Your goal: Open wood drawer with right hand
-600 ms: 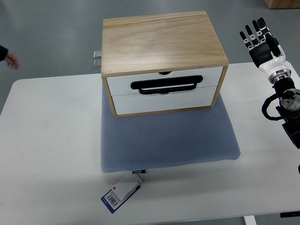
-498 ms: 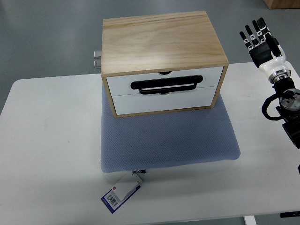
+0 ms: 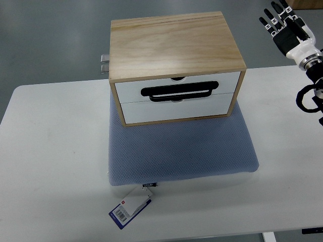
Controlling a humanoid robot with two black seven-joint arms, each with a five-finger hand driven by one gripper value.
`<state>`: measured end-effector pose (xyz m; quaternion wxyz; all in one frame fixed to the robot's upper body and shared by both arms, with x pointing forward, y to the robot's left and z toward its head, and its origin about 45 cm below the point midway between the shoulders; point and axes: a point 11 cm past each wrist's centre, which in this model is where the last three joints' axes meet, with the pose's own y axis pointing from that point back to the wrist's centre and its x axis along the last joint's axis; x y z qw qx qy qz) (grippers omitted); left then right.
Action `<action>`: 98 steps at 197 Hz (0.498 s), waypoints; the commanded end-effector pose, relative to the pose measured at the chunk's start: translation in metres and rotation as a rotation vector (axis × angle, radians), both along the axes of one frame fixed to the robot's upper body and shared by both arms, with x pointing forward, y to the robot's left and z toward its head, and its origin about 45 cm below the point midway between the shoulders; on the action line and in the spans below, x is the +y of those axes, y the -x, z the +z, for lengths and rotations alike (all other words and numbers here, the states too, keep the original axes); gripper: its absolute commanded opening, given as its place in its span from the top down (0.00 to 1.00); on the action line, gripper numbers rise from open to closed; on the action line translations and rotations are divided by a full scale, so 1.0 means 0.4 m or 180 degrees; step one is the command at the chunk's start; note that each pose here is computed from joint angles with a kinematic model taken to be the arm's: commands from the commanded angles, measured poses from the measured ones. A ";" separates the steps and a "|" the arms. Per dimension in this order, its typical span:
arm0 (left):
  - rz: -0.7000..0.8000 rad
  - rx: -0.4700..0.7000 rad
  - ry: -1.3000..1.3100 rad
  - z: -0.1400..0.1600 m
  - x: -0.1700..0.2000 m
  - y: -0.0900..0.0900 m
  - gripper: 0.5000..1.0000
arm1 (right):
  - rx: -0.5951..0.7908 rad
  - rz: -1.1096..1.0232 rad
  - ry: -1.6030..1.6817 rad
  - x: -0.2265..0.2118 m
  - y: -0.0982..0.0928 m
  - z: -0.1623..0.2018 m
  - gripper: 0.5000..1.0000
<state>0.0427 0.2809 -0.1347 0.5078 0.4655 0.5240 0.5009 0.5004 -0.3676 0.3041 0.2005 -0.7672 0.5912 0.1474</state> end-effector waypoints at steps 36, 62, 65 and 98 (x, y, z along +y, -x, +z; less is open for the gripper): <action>-0.0033 -0.0002 0.0040 0.001 -0.011 0.000 0.00 | -0.0202 0.0915 0.3057 0.093 -0.006 0.296 0.11; -0.0026 -0.0004 0.0060 0.001 -0.017 -0.001 0.00 | -0.0089 0.1275 0.4467 0.225 0.038 0.482 0.11; -0.0026 -0.0004 0.0060 0.001 -0.017 -0.001 0.00 | -0.0083 0.1278 0.4606 0.243 0.045 0.504 0.11; -0.0020 -0.0004 0.0056 0.001 -0.015 -0.001 0.00 | -0.0269 0.1405 0.5302 0.391 0.119 0.613 0.11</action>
